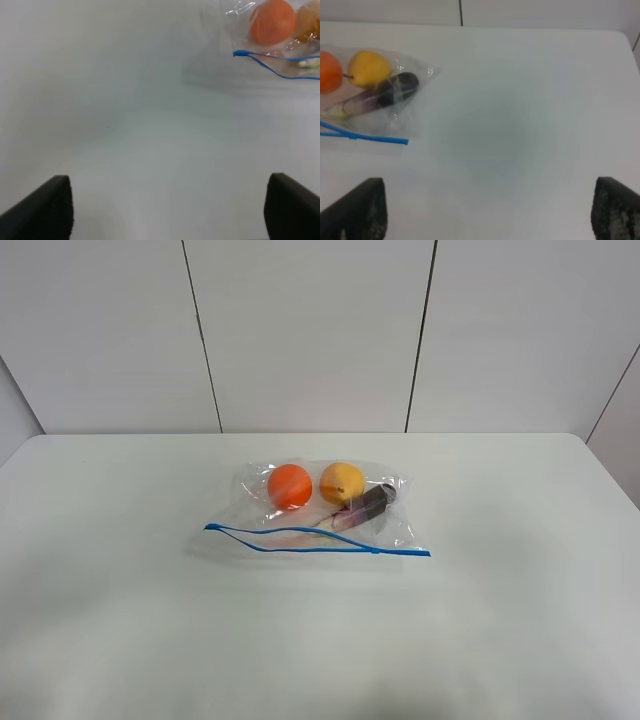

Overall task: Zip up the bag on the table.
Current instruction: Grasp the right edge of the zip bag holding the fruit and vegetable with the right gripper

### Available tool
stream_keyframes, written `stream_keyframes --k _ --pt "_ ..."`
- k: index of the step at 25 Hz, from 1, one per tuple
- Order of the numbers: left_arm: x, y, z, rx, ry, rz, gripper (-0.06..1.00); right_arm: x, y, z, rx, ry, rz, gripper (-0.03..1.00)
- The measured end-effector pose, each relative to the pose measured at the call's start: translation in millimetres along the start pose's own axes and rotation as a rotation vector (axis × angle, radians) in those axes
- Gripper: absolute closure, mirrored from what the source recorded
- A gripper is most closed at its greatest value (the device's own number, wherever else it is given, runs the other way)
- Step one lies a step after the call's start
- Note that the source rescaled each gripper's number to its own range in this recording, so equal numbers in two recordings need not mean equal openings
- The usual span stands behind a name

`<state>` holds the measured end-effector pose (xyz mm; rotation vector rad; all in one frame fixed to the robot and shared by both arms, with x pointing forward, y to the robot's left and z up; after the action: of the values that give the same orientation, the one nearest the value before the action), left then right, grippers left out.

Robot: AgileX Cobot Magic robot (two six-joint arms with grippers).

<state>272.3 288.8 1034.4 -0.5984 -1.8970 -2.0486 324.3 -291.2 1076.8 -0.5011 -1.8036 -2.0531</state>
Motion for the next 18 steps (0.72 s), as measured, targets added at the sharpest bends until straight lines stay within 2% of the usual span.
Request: stream_keyframes --k 3,6,10,13,18 --pt "0.0 0.0 0.0 0.0 0.0 0.0 -0.06 -21.6 28.1 7.8 -0.039 0.033 0.093 -0.03" --pt "0.0 0.0 0.0 0.0 0.0 0.0 -0.06 -53.4 50.1 20.6 -0.088 0.105 0.192 -0.03" --pt "0.0 0.0 0.0 0.0 0.0 0.0 -0.06 -107.0 62.4 42.0 -0.13 0.254 0.312 -0.03" --pt "0.0 0.0 0.0 0.0 0.0 0.0 -0.06 -156.2 55.9 51.7 -0.199 0.334 0.418 -0.03" --pt "0.0 0.0 0.0 0.0 0.0 0.0 -0.06 -226.6 20.6 57.1 -0.302 0.398 0.61 -0.03"
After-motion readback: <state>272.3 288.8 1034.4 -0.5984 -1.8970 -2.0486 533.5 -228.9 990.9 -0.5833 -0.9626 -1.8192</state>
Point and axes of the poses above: a point on each arm's last joint axis where the gripper is mounted, x pointing back along that axis away from the gripper, z along the wrist's bending axis when the last joint is at zero, y = z × x, the point moved 6 cm from there along -x, pointing out along that axis toward the gripper, and after that the axes turned 7 degrees about -x, right-handed, at the moved point
